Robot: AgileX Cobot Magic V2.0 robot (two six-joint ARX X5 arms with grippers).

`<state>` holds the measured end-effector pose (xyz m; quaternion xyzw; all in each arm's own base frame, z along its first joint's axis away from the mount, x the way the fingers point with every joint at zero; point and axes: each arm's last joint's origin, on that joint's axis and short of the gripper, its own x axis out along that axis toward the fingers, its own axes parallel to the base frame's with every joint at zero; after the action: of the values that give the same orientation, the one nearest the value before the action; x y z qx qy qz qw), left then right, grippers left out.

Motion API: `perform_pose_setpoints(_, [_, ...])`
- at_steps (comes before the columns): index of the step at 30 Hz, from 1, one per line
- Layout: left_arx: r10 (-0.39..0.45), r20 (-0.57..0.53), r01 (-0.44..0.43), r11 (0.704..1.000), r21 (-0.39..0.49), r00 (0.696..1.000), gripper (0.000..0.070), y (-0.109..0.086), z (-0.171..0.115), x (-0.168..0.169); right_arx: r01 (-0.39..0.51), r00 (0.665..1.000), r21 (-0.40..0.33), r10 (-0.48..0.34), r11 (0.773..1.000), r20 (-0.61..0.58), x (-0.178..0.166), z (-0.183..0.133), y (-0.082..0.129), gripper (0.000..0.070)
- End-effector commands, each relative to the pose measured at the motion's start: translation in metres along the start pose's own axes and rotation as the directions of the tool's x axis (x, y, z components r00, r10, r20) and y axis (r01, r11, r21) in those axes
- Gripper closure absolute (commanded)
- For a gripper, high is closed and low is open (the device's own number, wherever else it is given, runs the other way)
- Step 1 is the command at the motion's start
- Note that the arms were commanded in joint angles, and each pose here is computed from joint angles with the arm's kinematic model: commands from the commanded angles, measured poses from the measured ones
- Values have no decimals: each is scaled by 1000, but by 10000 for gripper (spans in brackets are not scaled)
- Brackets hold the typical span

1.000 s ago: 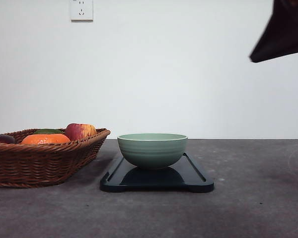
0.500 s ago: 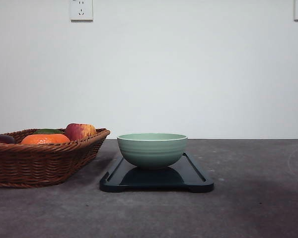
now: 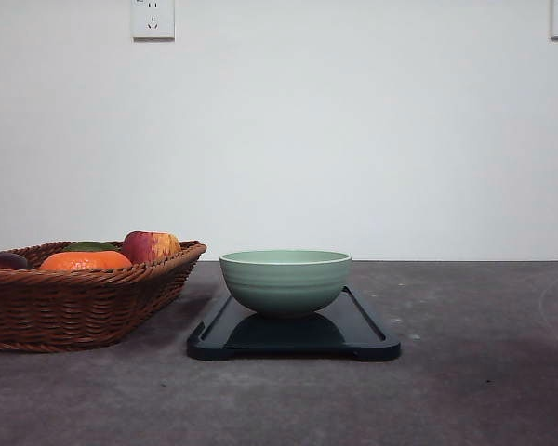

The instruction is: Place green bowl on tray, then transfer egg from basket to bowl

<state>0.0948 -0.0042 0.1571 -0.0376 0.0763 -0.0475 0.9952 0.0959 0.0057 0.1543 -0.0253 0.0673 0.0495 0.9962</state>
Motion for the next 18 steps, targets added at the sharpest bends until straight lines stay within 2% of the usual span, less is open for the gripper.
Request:
perform_pose_setpoints(1, [5,-20,-5,1000,-3,1000,700,1,-6,2,1,1000,9,-1,1000,4,0,-1,0,686])
perform_pose_setpoints(18, [5,-20,-5,1000,-3,1000,700,1,-6,2,1,1000,9,-1,1000,4,0,-1,0,686])
